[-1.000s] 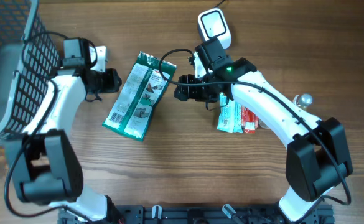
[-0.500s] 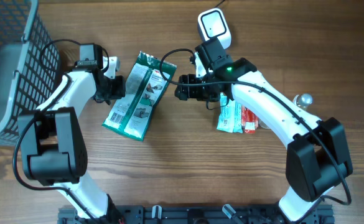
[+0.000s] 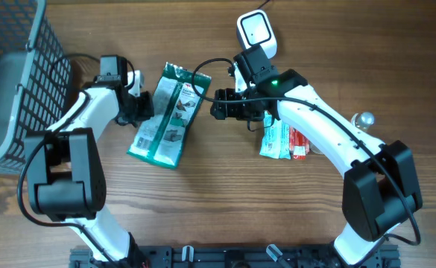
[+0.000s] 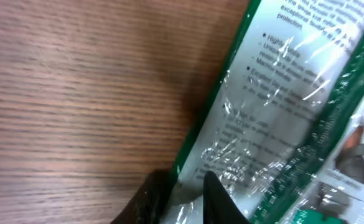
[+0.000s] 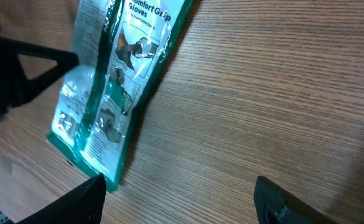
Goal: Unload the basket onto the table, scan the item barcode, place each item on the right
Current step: 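Reach the left gripper right to the green gloves package and grasp it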
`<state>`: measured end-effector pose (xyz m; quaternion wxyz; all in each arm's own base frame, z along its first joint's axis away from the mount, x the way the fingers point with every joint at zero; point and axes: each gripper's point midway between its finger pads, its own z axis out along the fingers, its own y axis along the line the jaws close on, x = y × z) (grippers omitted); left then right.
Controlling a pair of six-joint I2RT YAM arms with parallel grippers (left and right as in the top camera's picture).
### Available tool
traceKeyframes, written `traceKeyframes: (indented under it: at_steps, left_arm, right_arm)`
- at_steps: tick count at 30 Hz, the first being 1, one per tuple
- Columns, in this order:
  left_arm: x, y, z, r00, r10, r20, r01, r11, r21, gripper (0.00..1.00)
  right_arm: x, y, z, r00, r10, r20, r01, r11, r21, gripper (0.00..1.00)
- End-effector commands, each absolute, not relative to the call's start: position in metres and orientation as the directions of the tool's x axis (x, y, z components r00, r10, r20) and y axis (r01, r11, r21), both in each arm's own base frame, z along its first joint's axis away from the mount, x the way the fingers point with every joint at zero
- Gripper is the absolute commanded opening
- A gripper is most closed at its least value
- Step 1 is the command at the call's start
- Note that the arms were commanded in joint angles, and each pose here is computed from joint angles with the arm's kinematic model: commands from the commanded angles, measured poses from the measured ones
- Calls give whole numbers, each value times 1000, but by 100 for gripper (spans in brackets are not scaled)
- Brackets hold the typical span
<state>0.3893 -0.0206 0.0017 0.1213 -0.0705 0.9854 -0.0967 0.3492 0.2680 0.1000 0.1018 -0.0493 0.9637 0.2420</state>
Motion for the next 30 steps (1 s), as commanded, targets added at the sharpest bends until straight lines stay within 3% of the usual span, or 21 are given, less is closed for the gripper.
traceKeyframes:
  at_steps: [1,17,23,30]
  left_arm:
    - [373,-21,-17,-961,-218,-172,-181,961,-208,15]
    - [361,-29,-25,-954,-273,-122,-236,938,-255,14]
    - [356,-31,-26,-957,-270,-106,-237,938,-251,14]
    - [353,-57,-26,-974,-201,-104,-170,953,-251,13]
  right_arm:
    - [349,265,83,-980,-48,-193,-128,895,427,76]
    - [345,264,50,-991,-51,-120,-96,910,403,75]
    - [330,287,38,-996,-93,-15,-87,846,527,75]
    - [326,302,17,-992,-119,40,-73,803,591,53]
